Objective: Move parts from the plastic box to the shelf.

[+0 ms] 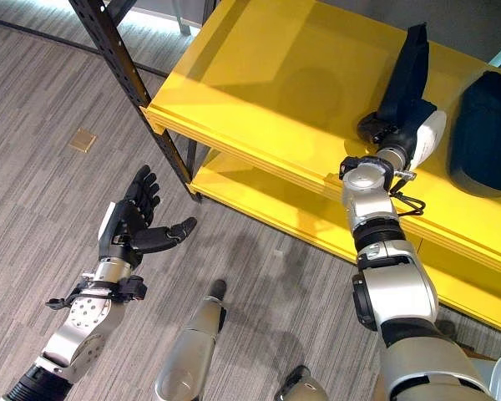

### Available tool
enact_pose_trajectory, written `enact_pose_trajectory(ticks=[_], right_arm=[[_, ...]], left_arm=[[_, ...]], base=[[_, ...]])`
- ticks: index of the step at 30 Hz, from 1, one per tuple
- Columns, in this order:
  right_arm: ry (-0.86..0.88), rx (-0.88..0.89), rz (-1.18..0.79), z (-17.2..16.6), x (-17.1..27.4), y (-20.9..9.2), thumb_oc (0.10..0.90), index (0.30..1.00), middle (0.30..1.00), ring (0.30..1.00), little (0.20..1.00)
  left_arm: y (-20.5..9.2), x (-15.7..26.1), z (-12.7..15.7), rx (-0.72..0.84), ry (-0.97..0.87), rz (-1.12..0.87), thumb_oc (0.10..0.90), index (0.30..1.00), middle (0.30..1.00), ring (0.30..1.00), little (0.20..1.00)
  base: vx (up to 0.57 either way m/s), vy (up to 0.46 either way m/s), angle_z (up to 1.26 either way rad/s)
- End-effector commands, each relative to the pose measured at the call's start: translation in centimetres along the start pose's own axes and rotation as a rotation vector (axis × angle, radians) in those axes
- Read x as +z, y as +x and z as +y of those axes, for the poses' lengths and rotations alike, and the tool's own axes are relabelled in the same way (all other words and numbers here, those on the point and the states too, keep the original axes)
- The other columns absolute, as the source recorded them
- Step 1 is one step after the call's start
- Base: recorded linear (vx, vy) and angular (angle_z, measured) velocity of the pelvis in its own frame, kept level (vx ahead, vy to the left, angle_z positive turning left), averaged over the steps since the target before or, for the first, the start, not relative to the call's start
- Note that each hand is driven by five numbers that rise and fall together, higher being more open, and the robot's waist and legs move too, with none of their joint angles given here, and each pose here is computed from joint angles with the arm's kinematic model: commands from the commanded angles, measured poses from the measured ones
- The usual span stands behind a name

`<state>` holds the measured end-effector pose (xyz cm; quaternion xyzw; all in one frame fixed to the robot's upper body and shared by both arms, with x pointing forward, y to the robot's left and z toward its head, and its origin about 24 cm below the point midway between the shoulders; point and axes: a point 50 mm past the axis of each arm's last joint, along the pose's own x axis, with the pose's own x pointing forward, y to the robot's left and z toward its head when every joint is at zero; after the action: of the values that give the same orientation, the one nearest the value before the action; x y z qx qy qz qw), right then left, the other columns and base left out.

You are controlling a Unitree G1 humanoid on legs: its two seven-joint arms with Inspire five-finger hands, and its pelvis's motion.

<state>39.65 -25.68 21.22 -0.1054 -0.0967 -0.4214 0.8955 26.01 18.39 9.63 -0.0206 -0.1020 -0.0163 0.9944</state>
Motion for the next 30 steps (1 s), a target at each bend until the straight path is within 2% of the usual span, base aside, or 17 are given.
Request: enact_pose_trajectory(ticks=[1, 4, 5, 6, 16, 30], right_arm=[[0.062, -0.091, -0.209, -2.2, 4.9, 1.9, 0.4, 0.3, 0.3, 0.3, 0.3], [0.036, -0.051, -0.212, -1.8, 4.8, 1.8, 0.4, 0.3, 0.3, 0.3, 0.3], [0.033, -0.037, -0.208, -1.7, 4.8, 1.9, 0.58, 0.553, 0.553, 0.553, 0.553], [0.041, -0.022, -0.206, -1.6, 4.9, 1.9, 0.9, 1.0, 1.0, 1.0, 1.0], [0.115, 0.038, -0.237, -0.7, 6.2, 1.3, 0.9, 1.0, 1.0, 1.0, 1.0], [0.345, 0.075, -0.523, -0.6, 12.5, -2.5, 0.9, 1.0, 1.0, 1.0, 1.0]], left_arm=[[0.8, 4.9, -0.3, -0.03, -0.041, -0.272, 0.9, 1.0, 1.0, 1.0, 1.0], [0.8, 4.9, -0.2, -0.028, -0.038, -0.272, 0.9, 1.0, 1.0, 1.0, 1.0], [0.8, 4.9, -0.2, -0.028, -0.037, -0.273, 0.9, 1.0, 1.0, 1.0, 1.0], [0.8, 4.9, -0.1, -0.028, -0.036, -0.273, 0.9, 1.0, 1.0, 1.0, 1.0], [0.6, 4.8, 0.5, 0.0, -0.039, -0.264, 0.9, 1.0, 1.0, 1.0, 1.0], [0.4, 4.9, 1.0, 0.022, -0.033, -0.258, 0.9, 1.0, 1.0, 1.0, 1.0]], base=[[0.0, 0.0, 0.0], [0.04, -0.032, 0.0], [0.0, 0.0, 0.0], [0.0, 0.0, 0.0], [-0.01, 0.005, -0.03], [0.0, -0.002, 0.01]])
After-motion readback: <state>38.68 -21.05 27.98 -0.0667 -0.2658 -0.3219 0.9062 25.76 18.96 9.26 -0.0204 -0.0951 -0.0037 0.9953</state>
